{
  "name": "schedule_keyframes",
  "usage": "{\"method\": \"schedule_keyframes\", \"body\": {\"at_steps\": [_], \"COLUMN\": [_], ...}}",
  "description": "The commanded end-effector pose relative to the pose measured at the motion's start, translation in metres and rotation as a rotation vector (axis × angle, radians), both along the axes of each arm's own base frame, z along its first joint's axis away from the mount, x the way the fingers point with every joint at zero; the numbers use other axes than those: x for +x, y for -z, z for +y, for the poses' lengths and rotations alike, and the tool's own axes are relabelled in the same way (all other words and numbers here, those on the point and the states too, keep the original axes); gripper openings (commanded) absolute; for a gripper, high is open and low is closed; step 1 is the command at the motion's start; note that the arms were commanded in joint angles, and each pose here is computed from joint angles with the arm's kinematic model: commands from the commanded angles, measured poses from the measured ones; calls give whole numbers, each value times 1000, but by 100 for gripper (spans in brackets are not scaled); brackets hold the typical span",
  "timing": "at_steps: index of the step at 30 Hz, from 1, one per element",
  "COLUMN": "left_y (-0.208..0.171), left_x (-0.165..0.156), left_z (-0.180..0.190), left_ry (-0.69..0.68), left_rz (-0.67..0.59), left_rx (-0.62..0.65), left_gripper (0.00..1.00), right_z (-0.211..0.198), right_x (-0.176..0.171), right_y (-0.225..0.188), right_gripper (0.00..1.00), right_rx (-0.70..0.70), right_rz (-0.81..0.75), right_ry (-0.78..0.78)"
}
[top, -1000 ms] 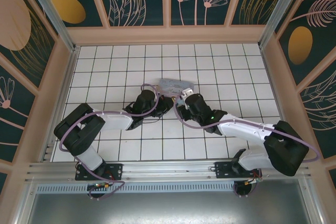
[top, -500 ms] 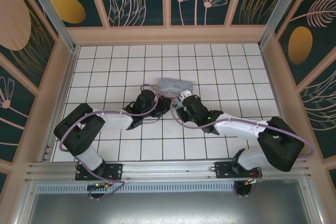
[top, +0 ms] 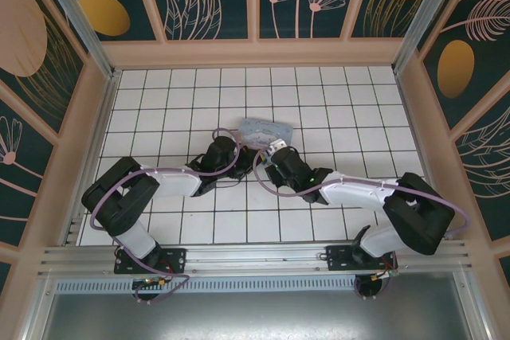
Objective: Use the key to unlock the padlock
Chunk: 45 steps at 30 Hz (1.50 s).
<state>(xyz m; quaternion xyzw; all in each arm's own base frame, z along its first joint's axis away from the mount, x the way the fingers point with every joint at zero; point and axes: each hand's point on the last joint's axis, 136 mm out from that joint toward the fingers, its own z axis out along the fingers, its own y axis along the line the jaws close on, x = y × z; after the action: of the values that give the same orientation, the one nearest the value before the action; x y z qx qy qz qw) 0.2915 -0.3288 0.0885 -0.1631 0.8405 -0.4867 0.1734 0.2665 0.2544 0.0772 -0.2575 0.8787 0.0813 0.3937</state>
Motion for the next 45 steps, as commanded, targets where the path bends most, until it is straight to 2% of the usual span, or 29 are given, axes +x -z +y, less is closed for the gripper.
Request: {"method": "schedule_keyframes", "body": {"at_steps": [1,13,26,31,45], "left_y": [-41,-49,-47,-46,-39], "left_x": [7,4,2,2,6], "left_z": [-15,-19,-20,-19,-20], "left_ry": [37,52,62,60,49], "left_rz": [-101,-93,-85,-84,-76], "left_rx": [-93,-137,-141,-137,-105], "left_gripper": [0,0,0,0,0], "right_z": [7,1,14,17,-10], "right_x": [1,6,18,16,-7], "right_y": [0,1,2,-1,-24], "right_gripper": [43,35,34,38,38], "right_rx": [-7,-54,-71,-60,44], "right_rz": [-7,-74,-91,-85,-71], "right_ry": [-15,19,8,-2,50]}}
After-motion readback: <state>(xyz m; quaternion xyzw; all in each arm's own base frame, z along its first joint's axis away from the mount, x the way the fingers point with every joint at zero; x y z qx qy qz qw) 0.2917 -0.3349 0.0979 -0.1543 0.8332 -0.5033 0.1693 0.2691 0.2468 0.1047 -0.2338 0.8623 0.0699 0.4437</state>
